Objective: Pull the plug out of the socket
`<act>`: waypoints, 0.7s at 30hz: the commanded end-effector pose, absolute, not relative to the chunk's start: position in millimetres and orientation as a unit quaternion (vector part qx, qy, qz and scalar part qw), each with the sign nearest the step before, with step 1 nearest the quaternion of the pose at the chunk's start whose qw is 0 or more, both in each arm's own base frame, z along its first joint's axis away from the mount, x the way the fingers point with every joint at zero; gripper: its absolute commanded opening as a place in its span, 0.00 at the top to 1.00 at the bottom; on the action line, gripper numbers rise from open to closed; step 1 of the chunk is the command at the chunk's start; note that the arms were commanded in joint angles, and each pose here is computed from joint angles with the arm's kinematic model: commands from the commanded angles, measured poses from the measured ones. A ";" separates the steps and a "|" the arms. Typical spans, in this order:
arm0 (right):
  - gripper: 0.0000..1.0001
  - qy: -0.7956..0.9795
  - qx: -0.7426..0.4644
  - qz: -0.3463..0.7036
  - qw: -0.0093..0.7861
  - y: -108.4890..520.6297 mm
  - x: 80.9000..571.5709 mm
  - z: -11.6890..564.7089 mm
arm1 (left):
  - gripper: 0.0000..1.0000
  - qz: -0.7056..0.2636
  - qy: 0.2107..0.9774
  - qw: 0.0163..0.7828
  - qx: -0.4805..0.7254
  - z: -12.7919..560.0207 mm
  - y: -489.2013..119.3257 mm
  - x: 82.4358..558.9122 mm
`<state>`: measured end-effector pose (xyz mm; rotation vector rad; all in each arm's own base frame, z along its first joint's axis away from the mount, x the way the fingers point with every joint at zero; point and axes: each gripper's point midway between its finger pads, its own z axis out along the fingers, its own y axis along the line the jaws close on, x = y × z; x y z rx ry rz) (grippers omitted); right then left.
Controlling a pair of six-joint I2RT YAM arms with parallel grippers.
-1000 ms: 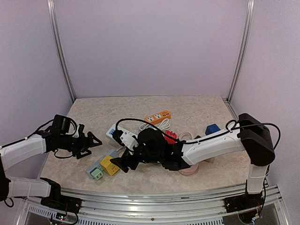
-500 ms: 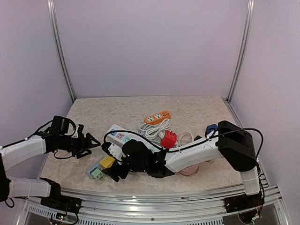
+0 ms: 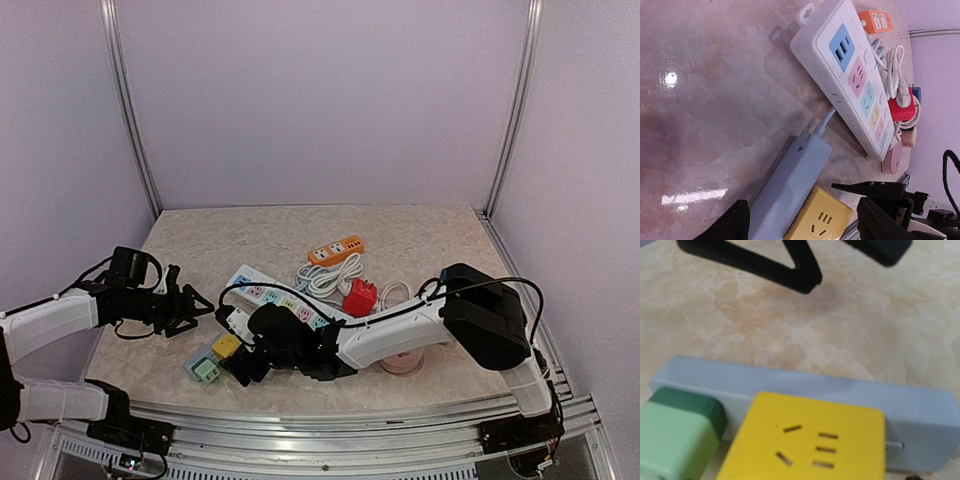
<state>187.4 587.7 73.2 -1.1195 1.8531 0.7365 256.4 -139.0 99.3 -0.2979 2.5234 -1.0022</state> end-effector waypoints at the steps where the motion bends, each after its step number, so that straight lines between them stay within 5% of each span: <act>1: 0.11 0.750 -0.443 0.277 0.405 591.3 187.4 57.1 | 0.28 -0.369 0.901 0.208 -0.096 104.2 -140.4 255.5; 7: 0.27 0.754 -0.441 0.272 0.404 598.0 191.5 53.6 | 0.29 -0.376 0.898 0.209 -0.091 109.0 -142.8 256.1; 16: 1.00 0.732 -0.422 0.300 0.442 586.5 196.1 111.8 | 0.23 -0.381 0.891 0.238 -0.058 134.3 -145.6 261.7; 21: 1.00 0.699 -0.407 0.302 0.504 556.5 206.9 184.0 | 0.17 -0.389 0.880 0.272 -0.003 174.5 -152.1 268.9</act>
